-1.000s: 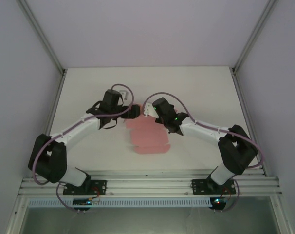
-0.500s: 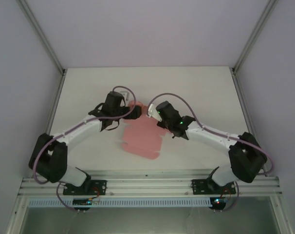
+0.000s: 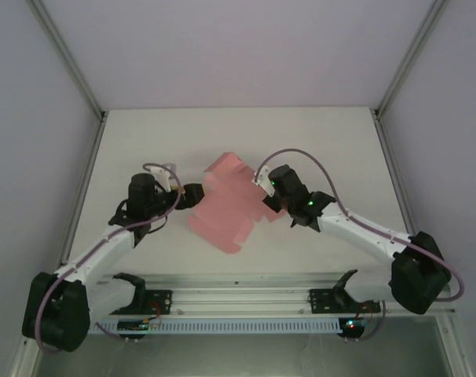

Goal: Assemble paper box

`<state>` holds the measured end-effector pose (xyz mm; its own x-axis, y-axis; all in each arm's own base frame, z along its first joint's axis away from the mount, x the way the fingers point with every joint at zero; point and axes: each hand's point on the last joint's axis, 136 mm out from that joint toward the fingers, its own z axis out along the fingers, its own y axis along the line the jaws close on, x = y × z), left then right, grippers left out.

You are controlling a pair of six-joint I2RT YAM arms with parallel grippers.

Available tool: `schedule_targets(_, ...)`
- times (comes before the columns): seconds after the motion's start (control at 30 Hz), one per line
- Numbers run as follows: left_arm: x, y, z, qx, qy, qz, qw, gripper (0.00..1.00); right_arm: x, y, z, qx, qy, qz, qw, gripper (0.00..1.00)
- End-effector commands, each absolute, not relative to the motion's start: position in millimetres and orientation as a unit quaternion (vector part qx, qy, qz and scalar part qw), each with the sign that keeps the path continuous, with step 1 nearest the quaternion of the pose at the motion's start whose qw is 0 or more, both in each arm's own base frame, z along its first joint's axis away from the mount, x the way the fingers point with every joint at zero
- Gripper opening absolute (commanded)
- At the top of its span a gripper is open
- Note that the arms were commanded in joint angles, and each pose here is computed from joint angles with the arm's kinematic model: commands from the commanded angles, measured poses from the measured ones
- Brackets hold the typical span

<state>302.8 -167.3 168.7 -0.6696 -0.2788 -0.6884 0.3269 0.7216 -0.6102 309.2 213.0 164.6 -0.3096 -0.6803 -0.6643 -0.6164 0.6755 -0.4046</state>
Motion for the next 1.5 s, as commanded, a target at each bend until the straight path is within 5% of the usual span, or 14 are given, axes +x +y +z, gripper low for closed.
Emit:
schedule_targets(0.0,315,-177,200,0.034,0.794,-0.421,0.436,0.88,298,219,166,-0.383,0.818,0.022,0.429,0.0)
schedule_targets(0.2,332,-200,205,0.083,0.78,-0.457,0.42,0.57,293,221,164,-0.385,0.819,0.038,0.425,0.0)
schedule_targets(0.3,338,-206,205,0.102,0.773,-0.463,0.422,0.51,293,221,163,-0.383,0.82,0.043,0.423,0.0)
schedule_targets(0.5,337,-213,198,0.122,0.769,-0.47,0.415,0.16,296,218,162,-0.365,0.83,0.052,0.419,0.0)
schedule_targets(0.63,332,-208,192,0.121,0.777,-0.45,0.424,0.15,299,215,166,-0.341,0.839,0.062,0.419,0.0)
schedule_targets(0.77,323,-207,190,0.14,0.783,-0.409,0.448,0.0,298,215,167,-0.325,0.85,0.088,0.405,0.0)
schedule_targets(1.13,293,-233,201,0.262,0.78,-0.216,0.526,0.0,291,216,162,-0.308,0.874,0.09,0.364,0.0)
schedule_targets(1.47,293,-278,191,0.326,0.768,-0.15,0.53,0.0,278,247,167,-0.394,0.832,0.063,0.385,0.0)
